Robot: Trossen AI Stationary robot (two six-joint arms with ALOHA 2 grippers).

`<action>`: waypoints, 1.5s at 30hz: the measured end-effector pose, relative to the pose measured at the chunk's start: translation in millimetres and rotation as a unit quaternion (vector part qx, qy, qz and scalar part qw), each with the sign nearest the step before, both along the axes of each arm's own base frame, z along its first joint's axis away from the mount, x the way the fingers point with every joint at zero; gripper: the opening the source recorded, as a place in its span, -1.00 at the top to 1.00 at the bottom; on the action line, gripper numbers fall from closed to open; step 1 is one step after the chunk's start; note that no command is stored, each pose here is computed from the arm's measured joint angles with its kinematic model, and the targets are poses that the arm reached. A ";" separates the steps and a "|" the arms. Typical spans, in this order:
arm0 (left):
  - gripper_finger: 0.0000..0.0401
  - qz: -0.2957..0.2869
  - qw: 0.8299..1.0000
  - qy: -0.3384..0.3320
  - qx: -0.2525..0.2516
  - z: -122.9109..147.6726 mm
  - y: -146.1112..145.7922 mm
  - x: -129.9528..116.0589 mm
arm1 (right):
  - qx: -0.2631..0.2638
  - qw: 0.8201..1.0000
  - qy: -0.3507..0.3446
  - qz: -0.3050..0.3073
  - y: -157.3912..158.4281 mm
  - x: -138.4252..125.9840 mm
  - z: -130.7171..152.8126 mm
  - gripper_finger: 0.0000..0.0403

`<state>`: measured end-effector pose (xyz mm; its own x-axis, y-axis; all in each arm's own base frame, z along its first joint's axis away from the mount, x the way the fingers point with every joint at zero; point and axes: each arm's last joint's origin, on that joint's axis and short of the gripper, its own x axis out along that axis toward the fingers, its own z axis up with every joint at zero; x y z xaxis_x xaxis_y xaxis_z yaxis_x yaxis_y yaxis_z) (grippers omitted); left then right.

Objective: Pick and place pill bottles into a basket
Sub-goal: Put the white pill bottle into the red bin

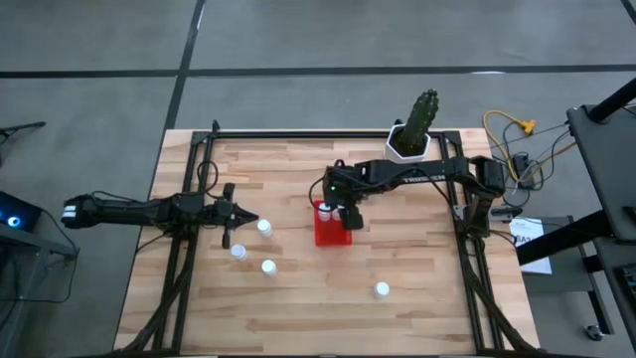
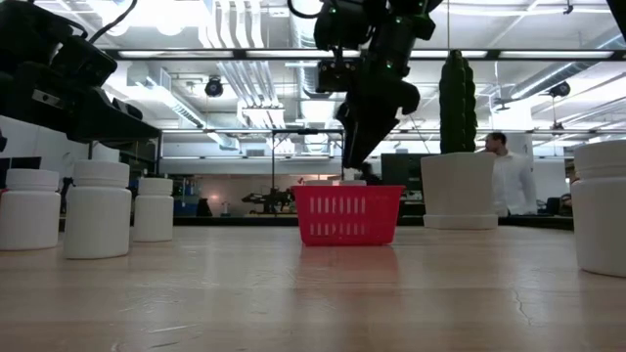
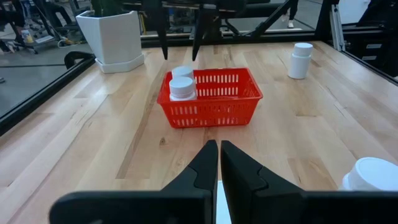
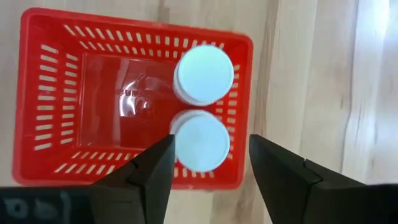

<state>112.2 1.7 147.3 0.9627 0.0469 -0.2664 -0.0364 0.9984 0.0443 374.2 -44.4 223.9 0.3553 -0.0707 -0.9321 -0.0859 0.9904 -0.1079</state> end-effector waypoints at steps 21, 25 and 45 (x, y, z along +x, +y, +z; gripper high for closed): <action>0.99 0.011 1.000 -0.001 0.007 0.2 0.7 0.0 | 0.027 0.999 -0.037 0.007 52.1 8.2 5.9 0.05; 0.99 0.011 1.000 -0.002 0.007 0.4 0.7 -0.1 | 0.023 0.997 -0.057 0.056 76.5 3.1 18.5 0.05; 0.99 0.013 0.999 -0.045 0.007 8.6 0.8 1.7 | 0.063 0.995 -0.036 0.070 148.5 -31.7 39.3 0.05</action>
<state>113.9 2.6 155.9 0.9813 0.0746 -0.1775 -0.0661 0.9964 0.0535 342.4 104.1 263.1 0.4204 0.1007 -0.9017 -0.2203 0.9754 0.0062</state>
